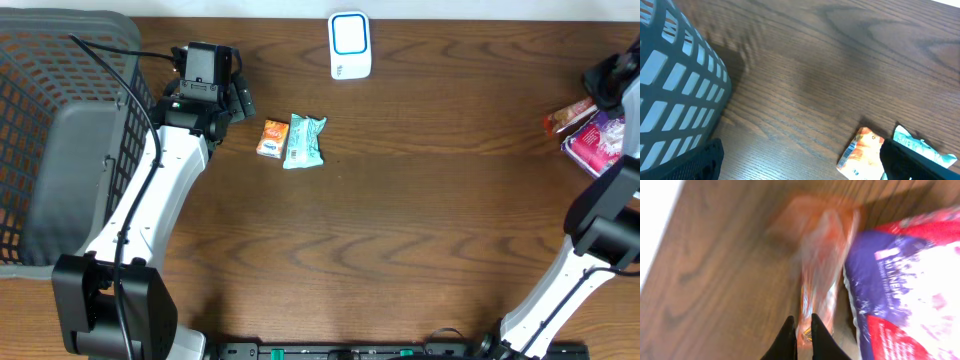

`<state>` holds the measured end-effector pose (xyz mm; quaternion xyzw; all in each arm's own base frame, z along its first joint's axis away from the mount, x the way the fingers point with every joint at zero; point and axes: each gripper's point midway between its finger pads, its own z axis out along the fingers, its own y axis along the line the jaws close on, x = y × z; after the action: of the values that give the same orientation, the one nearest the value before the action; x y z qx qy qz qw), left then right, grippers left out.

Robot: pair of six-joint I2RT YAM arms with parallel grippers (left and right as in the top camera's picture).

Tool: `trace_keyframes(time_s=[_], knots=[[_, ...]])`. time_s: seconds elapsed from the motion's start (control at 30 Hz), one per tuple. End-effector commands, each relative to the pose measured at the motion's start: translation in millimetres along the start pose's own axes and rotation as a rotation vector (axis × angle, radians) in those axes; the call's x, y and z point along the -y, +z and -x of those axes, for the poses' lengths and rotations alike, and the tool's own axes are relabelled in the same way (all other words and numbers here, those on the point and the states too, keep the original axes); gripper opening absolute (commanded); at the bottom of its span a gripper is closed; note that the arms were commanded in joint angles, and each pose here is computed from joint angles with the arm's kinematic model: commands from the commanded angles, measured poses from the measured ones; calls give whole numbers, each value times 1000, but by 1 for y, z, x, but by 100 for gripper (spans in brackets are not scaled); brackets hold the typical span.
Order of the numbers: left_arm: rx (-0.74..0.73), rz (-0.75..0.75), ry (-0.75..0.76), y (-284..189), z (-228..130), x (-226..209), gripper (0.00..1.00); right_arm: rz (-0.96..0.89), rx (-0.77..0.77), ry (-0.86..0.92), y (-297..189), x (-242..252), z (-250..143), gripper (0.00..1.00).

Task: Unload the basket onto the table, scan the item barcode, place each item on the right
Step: 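Carry the chocolate bar right and drop it beside the box, then reach the right gripper to the green packet and grasp it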

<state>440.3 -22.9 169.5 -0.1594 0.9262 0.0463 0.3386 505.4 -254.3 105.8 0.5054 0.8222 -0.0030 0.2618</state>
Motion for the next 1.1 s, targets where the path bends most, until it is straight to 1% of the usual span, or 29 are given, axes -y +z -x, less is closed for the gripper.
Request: trace_keyframes(time_s=[0.0,0.1,0.13,0.23,0.33,0.37,0.4,0.43,0.5,0.53,0.6,0.67,0.77,0.8,0.83,0.93,0.97,1.0,1.07], knots=[[1,9,-11,1,0,-3,99,-36,-63,-23,29,9,-21,9],[1,9,-11,1,0,-3,99,-32,-52,-40,25,9,-16,27],[1,9,-11,1,0,-3,99,-25,-46,-51,21,7,-13,31],[1,9,-11,1,0,-3,99,8,-17,-83,3,-3,-4,34],[1,9,-11,1,0,-3,99,124,-5,-136,-32,-30,1,35],[1,9,-11,1,0,-3,99,175,-15,-144,-43,-40,-1,37],[1,9,-11,1,0,-3,99,289,-54,-157,-62,-61,-10,40],[1,9,-11,1,0,-3,99,364,-87,-173,-73,-75,-17,40],[1,9,-11,1,0,-3,99,559,-198,-231,-100,-107,-44,48],[1,9,-11,1,0,-3,99,632,-252,-253,-109,-119,-58,53],[1,9,-11,1,0,-3,99,746,-361,-305,-126,-139,-90,64],[1,9,-11,1,0,-3,99,772,-445,-382,-133,-151,-128,75],[1,9,-11,1,0,-3,99,777,-520,-570,-141,-164,-189,83],[1,9,-11,1,0,-3,99,772,-538,-627,-143,-168,-209,96],[1,9,-11,1,0,-3,99,760,-555,-688,-144,-171,-230,99],[1,9,-11,1,0,-3,99,696,-581,-812,-140,-176,-282,99],[1,9,-11,1,0,-3,99,693,-589,-846,-140,-180,-300,99],[1,9,-11,1,0,-3,99,716,-604,-897,-143,-187,-330,99],[1,9,-11,1,0,-3,99,743,-618,-934,-145,-195,-364,99]])
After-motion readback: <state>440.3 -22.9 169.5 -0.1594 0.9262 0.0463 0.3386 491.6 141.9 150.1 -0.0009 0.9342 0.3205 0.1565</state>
